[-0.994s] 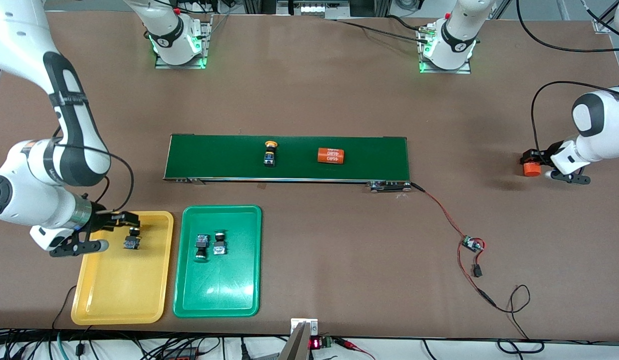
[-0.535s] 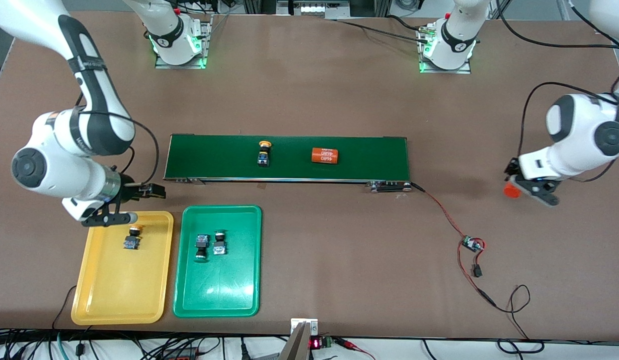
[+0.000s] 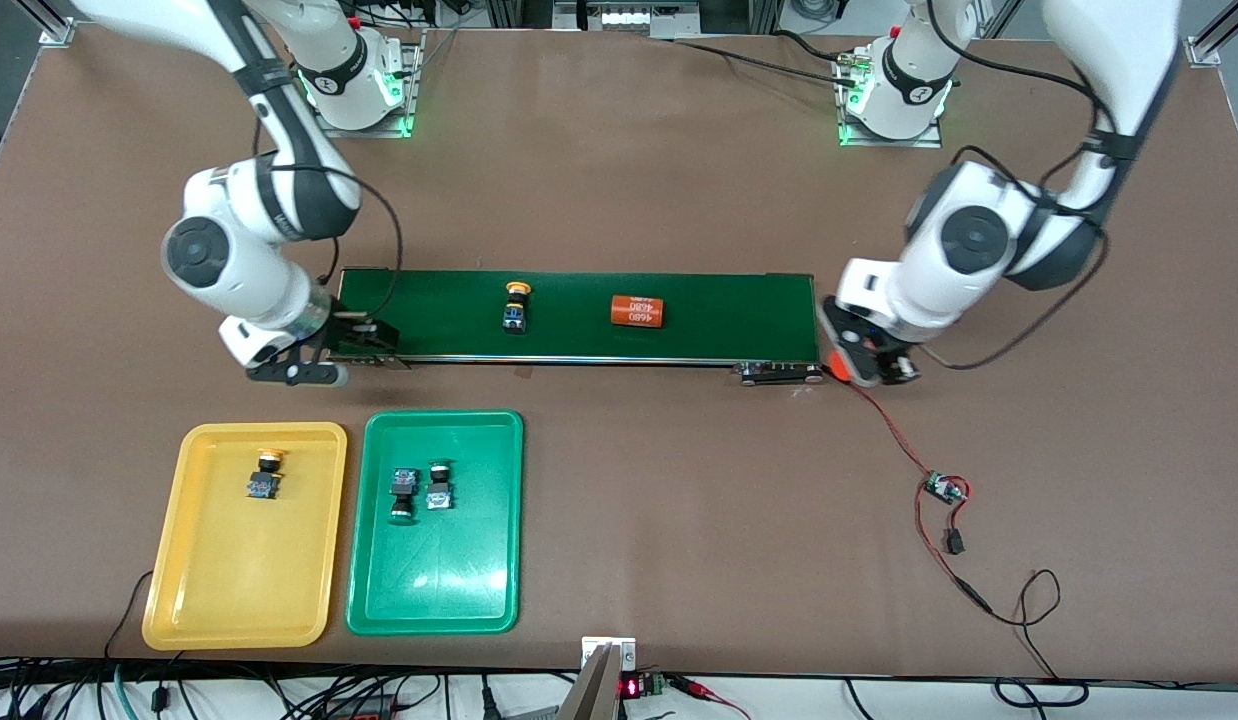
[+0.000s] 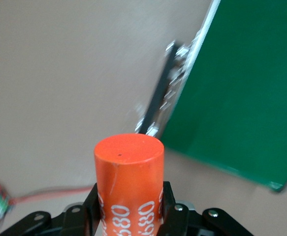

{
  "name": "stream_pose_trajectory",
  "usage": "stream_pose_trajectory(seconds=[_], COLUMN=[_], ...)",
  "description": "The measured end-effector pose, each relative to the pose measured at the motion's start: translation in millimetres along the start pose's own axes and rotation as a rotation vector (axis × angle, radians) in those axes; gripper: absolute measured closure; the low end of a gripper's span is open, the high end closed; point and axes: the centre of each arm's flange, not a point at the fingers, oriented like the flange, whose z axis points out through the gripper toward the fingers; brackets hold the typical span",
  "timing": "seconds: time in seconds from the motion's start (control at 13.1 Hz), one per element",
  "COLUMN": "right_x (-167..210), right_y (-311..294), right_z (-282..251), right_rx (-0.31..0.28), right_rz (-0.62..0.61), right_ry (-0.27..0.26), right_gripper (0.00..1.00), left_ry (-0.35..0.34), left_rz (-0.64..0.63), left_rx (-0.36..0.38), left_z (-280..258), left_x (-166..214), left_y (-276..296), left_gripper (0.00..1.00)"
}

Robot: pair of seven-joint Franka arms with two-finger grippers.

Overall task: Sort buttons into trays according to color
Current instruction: 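Place the cylinder on the belt while the right gripper grasps yellow button, then carry the yellow-cap button into the yellow tray with the right gripper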

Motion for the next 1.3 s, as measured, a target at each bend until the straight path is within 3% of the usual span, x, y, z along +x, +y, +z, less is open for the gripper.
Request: stream_pose_trajectory(seconds=[0.31, 0.61, 1.3], right_x=[-18.7, -30.9, -53.3], right_y=[-40.0, -66.3, -109.3], right_z=[2.8, 4.9, 7.6], right_rx=[-0.009, -0.060, -0.108], right_rz=[0.009, -0.044, -0.081], right_ry=[0.004, 0.026, 0.068], right_gripper=[0.01, 0.00, 0.00], left_ry=[0.009, 0.005, -0.048], left_rz=[0.230, 0.388, 0.430], left_rx=[0.002, 0.004, -0.070], left_z=[-3.9, -4.7, 25.8], left_x=[47.3, 83.9, 82.4], left_y=[43.2, 85.9, 113.9], left_gripper=[0.50, 0.50, 0.50])
